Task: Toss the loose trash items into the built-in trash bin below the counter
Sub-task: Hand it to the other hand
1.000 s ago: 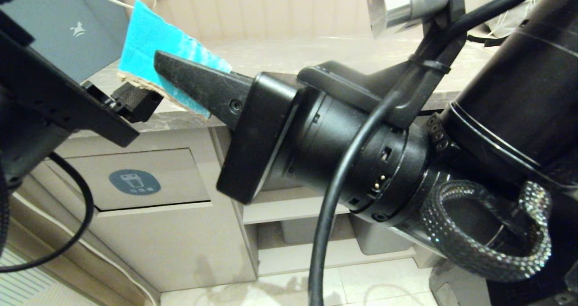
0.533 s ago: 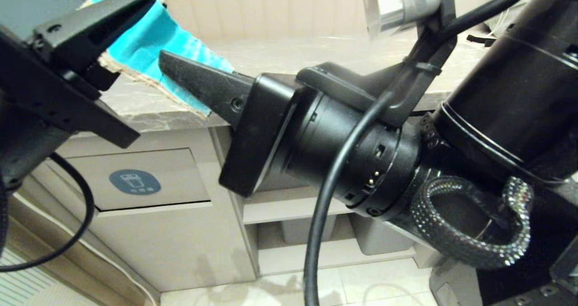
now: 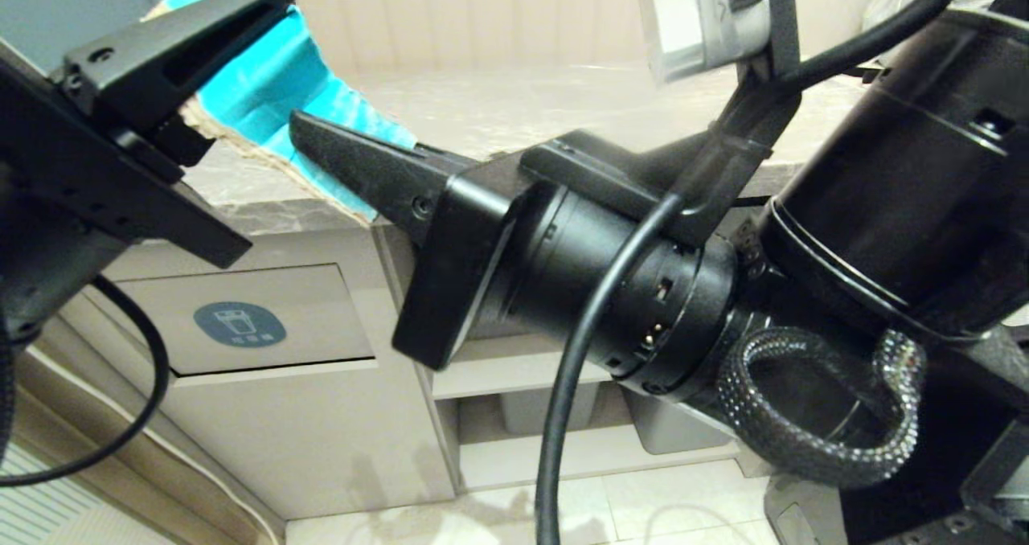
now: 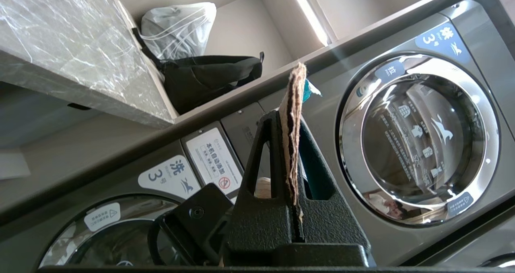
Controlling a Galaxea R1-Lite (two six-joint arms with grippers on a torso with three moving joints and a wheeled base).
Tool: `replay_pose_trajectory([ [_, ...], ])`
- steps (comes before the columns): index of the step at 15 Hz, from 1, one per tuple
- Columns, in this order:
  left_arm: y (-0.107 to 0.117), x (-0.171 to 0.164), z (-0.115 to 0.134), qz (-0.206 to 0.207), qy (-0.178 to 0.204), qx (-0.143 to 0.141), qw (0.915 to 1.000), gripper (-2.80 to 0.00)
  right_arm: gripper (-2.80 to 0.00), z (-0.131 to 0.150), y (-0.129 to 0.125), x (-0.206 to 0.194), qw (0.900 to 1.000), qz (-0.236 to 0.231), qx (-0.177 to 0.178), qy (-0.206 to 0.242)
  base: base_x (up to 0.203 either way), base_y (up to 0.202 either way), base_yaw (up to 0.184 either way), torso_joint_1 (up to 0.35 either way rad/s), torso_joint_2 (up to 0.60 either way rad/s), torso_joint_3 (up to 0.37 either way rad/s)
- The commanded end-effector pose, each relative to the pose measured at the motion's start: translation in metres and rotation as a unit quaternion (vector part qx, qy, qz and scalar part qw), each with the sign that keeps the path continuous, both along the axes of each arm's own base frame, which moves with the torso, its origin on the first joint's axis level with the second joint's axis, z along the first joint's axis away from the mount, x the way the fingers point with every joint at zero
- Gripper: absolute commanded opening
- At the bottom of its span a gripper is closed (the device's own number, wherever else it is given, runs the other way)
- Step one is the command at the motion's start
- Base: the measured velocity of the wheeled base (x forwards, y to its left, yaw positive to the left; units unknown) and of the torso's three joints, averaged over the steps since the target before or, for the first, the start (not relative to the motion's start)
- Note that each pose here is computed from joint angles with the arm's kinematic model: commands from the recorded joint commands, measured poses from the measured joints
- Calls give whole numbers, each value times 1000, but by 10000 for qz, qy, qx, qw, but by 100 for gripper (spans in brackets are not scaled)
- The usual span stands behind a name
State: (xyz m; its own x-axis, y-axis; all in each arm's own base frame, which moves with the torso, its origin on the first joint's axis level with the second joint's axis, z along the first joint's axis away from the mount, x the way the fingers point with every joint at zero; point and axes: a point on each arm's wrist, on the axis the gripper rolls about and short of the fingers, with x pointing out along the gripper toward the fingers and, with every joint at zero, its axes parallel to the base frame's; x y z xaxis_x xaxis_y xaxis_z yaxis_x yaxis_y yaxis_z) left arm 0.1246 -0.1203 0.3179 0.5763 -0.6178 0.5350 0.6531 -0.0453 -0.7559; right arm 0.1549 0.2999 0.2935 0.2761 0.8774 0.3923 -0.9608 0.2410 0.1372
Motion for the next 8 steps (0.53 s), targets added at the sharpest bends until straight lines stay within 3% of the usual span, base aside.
replay_pose_trajectory([
  [1,2,-1,1,-14,-26,-65,10000,-280,-280,-2,0,0,10000,-41,-44,-36,0,0,0,0,0,0],
  [4,2,-2,1,-15,-32,-70,10000,-280,-280,0,-2,0,9993,-362,-1,-59,0,0,0,0,0,0],
  [5,2,-2,1,-13,-31,-71,10000,-280,0,1,-2,0,9990,-436,5,-83,0,0,0,0,0,0],
  [8,2,-2,2,-13,-33,-72,10000,-280,0,1,-2,1,9981,-576,-40,-225,0,0,0,0,0,0],
])
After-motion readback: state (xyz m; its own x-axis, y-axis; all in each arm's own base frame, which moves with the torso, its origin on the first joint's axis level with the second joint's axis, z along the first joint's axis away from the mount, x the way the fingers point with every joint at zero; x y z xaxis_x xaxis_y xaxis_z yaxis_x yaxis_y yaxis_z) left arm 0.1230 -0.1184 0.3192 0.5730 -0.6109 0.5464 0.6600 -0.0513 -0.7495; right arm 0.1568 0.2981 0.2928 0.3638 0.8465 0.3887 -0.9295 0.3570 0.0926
